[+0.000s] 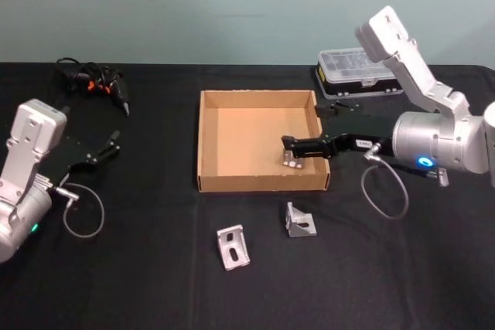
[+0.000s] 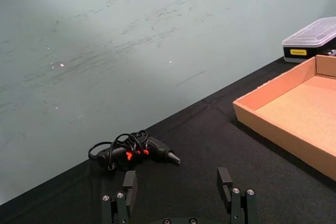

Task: Use one hand to pick up the angle iron from the table and place it into the box.

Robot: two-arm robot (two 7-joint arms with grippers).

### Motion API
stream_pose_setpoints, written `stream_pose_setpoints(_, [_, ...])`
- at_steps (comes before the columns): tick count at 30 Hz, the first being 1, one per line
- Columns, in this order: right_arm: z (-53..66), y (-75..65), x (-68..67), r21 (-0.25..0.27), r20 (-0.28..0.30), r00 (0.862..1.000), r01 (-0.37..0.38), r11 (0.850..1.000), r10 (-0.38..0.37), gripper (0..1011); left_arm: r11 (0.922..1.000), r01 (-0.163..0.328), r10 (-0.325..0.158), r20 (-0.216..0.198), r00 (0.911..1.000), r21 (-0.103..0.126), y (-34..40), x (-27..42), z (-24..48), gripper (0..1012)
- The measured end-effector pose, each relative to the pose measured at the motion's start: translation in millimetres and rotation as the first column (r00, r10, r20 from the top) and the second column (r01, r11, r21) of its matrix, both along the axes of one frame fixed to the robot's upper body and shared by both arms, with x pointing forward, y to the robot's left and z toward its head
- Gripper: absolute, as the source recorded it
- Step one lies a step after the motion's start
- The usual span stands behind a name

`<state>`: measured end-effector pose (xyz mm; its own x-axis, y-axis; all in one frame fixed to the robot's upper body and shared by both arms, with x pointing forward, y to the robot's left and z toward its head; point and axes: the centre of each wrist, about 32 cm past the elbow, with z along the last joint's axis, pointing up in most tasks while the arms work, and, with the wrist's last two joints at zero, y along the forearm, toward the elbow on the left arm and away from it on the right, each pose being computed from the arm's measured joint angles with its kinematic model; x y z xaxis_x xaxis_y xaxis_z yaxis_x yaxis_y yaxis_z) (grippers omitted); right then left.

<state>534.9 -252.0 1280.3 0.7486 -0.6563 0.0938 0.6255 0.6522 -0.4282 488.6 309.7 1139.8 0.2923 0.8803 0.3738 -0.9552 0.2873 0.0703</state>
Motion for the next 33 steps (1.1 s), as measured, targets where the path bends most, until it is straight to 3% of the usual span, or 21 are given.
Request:
stream_pose_setpoints(7, [3.2, -1.7, -24.0, 0.016, -0.024, 1.0, 0.006, 1.0, -0.005, 1003, 1.0, 0.0, 0.0, 0.0, 1.0, 0.0, 0.0, 0.0, 0.0, 1000])
stream_pose_setpoints(14, [-8.7, -0.9, -43.2, 0.024, -0.114, 0.993, 0.01, 1.0, -0.008, 1003, 1.0, 0.0, 0.0, 0.0, 1.0, 0.0, 0.0, 0.0, 0.0, 1000])
stream_pose_setpoints(20, [-18.5, -1.1, -49.6, 0.012, -0.185, 0.983, 0.012, 1.0, -0.01, 1003, 1.0, 0.0, 0.0, 0.0, 1.0, 0.0, 0.0, 0.0, 0.0, 1000])
stream_pose_setpoints(33, [-35.2, 0.3, -45.4, -0.014, -0.251, 0.968, 0.015, 1.0, -0.018, 1003, 1.0, 0.0, 0.0, 0.0, 1.0, 0.0, 0.0, 0.0, 0.0, 1000])
